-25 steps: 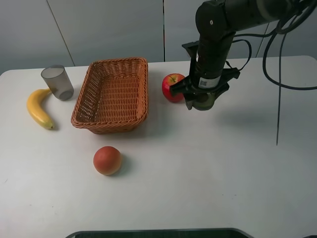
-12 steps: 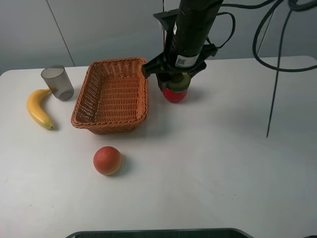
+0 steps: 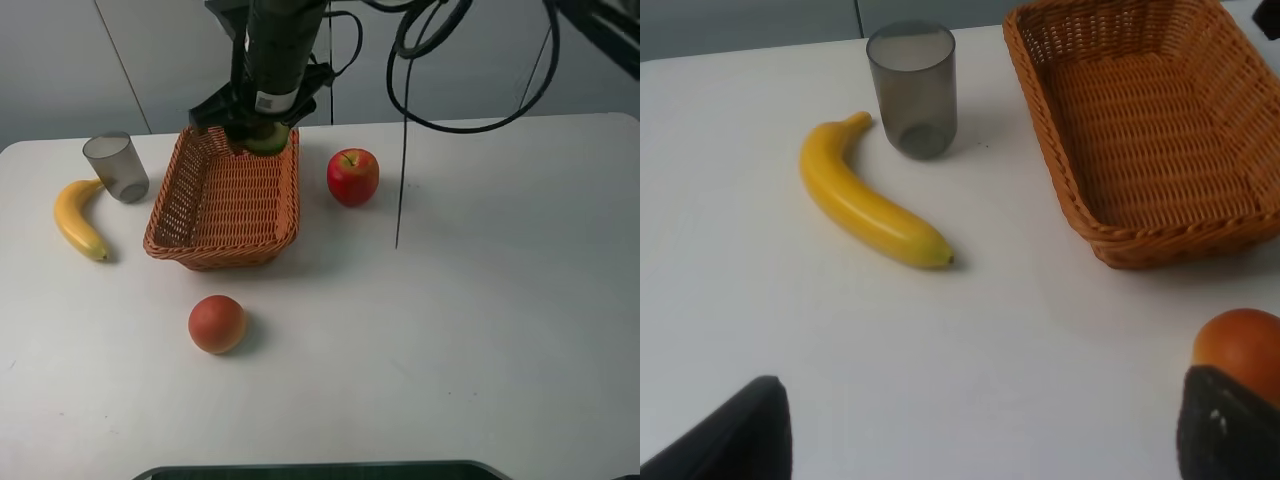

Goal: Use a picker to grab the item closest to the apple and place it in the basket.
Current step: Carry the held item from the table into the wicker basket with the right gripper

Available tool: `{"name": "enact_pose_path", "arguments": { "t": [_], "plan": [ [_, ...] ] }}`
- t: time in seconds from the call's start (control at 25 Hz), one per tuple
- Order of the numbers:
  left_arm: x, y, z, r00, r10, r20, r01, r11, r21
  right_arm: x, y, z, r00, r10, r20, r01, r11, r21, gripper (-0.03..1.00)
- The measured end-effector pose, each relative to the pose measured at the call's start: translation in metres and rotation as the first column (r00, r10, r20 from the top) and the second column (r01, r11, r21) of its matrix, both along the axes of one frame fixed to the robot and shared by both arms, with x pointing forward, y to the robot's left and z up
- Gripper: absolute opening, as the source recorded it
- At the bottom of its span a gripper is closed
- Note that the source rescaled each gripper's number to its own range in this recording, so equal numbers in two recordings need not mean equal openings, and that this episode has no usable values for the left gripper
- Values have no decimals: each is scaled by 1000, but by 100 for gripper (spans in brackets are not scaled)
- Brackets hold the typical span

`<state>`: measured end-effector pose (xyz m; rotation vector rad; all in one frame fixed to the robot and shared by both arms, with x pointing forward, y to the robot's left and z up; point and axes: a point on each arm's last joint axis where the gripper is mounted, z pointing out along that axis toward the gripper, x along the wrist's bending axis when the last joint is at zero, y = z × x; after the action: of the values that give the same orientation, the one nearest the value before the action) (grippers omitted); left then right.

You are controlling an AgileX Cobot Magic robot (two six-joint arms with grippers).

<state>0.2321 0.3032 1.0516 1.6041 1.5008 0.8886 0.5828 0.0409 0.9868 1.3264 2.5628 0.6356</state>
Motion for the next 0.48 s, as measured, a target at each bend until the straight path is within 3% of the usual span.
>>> {"name": "enact_pose_path", "arguments": {
  "t": [0.2,0.48],
  "plan": [
    [0,0,0,1000,0,0,0,1000,0,0,26,-19,997,44,57,-48,997,57,2],
    [0,0,0,1000,0,0,0,1000,0,7,38,-45,993,54,104,-64,993,101,2]
  ]
}}
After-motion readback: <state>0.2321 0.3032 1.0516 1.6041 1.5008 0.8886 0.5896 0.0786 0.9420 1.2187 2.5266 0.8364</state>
